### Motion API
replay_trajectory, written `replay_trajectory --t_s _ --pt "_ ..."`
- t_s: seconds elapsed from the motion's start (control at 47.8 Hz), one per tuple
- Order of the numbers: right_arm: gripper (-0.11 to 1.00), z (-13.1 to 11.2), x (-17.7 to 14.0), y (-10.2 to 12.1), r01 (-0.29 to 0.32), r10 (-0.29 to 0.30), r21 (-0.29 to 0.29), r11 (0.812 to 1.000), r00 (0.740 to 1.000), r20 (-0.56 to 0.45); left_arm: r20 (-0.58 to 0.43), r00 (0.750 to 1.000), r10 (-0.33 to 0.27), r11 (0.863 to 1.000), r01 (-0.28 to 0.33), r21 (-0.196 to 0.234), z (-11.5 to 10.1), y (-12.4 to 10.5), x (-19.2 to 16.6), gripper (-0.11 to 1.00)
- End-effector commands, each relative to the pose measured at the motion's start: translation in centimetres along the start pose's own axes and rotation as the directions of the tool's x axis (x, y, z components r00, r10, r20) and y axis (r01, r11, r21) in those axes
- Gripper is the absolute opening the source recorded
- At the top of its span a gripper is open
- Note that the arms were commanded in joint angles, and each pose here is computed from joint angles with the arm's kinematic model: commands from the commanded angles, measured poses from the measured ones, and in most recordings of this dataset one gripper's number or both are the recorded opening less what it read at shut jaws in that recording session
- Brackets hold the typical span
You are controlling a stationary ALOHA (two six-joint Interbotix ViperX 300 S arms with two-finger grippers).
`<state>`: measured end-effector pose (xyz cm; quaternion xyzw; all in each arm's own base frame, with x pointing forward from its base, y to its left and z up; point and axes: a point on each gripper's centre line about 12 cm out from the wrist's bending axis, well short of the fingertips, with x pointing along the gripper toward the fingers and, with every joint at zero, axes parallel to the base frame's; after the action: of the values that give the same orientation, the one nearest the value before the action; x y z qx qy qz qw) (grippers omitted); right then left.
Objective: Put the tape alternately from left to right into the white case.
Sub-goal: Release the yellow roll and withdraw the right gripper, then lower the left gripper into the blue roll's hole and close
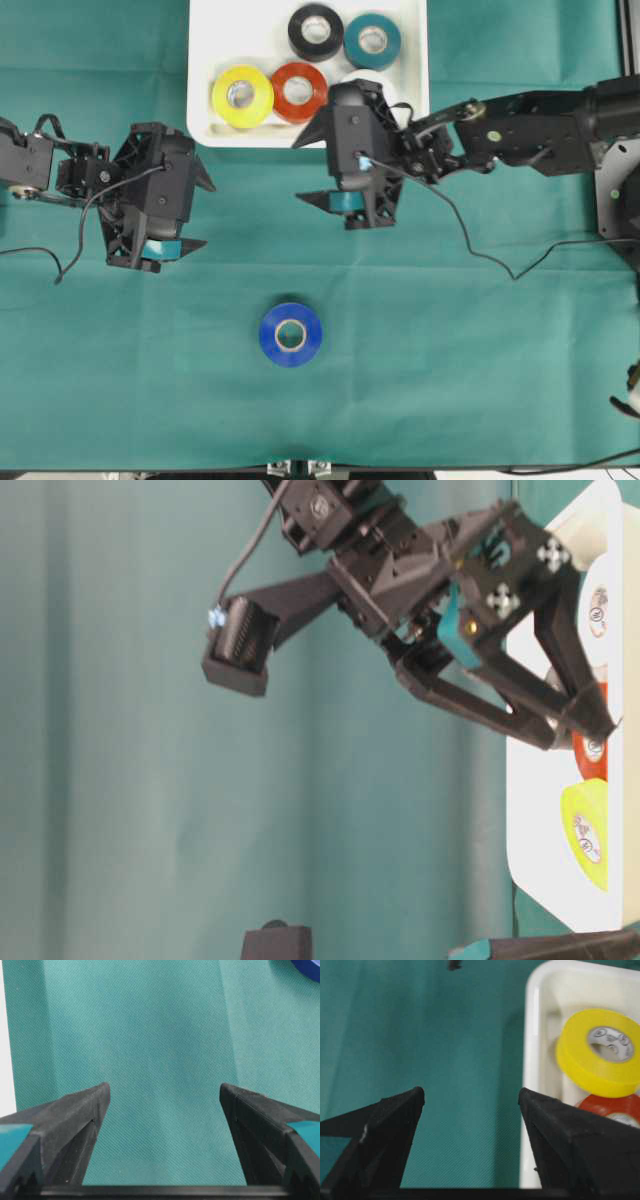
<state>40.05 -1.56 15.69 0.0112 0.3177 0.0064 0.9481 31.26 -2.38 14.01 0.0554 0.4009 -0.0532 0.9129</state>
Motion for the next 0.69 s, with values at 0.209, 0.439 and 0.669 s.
replay_trajectory --t_s 0.209,0.439,0.669 --pt "0.83 0.3 -2.0 2.5 -0.052 0.053 -0.036 0.998 0.998 0.033 0.040 0.999 0.001 1.000 -0.001 -0.001 1.2 0.0 -0.3 0.70" --pt "0.83 -0.8 -3.5 3.6 -0.078 0.079 -0.042 0.996 0.997 0.024 0.040 0.999 0.001 1.000 -0.001 -0.007 1.2 0.0 -0.3 0.70" --pt "0.83 -1.6 -4.2 3.9 -0.085 0.086 -0.046 0.995 0.996 0.014 0.040 0.999 0.002 0.999 0.000 -0.045 1.1 0.0 -0.3 0.70"
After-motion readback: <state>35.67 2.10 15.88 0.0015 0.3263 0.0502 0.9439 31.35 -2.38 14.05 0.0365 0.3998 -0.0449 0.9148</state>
